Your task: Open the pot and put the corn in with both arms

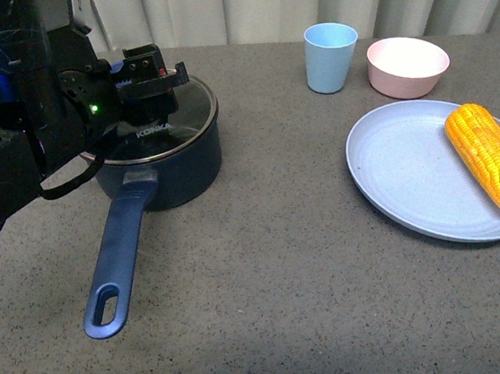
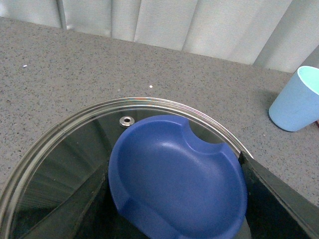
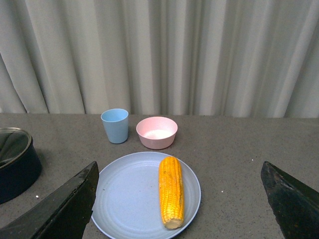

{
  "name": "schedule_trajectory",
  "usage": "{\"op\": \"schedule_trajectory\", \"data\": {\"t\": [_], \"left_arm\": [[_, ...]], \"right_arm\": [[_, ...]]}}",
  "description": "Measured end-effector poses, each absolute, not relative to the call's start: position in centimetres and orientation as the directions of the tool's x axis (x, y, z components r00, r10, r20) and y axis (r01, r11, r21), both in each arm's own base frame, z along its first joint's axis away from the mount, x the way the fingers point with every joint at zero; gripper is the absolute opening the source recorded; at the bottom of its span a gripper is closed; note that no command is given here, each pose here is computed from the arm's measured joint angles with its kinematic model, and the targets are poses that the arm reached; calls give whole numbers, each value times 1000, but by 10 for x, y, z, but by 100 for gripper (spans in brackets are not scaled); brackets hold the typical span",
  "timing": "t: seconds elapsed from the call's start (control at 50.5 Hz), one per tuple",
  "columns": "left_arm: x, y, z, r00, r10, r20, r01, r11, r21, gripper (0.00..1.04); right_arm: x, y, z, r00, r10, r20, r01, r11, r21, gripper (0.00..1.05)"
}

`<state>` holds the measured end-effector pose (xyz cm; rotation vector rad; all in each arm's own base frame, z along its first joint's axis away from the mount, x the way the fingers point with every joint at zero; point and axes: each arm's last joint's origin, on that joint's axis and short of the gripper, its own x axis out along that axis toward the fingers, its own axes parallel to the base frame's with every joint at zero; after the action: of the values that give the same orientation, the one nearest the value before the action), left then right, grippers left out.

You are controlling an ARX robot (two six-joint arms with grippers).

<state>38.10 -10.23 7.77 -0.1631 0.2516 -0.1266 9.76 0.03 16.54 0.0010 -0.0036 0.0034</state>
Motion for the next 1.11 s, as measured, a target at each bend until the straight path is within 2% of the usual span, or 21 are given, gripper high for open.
{"op": "schedule_trajectory", "data": {"t": [0.198, 0.277, 0.396, 0.534, 0.693, 0.752, 1.108], "left_arm": [[378, -100, 85, 964, -132, -232, 91, 979, -180, 60], [376, -93, 103, 971, -121, -205, 79, 976, -203, 59], [379, -65, 141, 992, -65, -105, 39, 971, -236, 59], [384, -20, 147, 996, 38, -76, -56, 968, -243, 59], [383, 49, 118, 969, 210, -126, -235, 943, -235, 59], [382, 63, 104, 962, 233, -144, -262, 936, -234, 59], [380, 73, 36, 955, 173, -239, -234, 938, -256, 59]], "right_arm": [[98, 0, 165, 1000, 4, 4, -4, 1000, 1, 95], [98, 0, 165, 1000, 3, 4, -3, 1000, 1, 95], [98, 0, 165, 1000, 3, 4, -3, 1000, 1, 95], [98, 0, 165, 1000, 3, 4, -3, 1000, 1, 95], [98, 0, 165, 1000, 4, 4, -4, 1000, 1, 95], [98, 0, 165, 1000, 3, 4, -3, 1000, 1, 95], [98, 0, 165, 1000, 3, 4, -3, 1000, 1, 95]]}}
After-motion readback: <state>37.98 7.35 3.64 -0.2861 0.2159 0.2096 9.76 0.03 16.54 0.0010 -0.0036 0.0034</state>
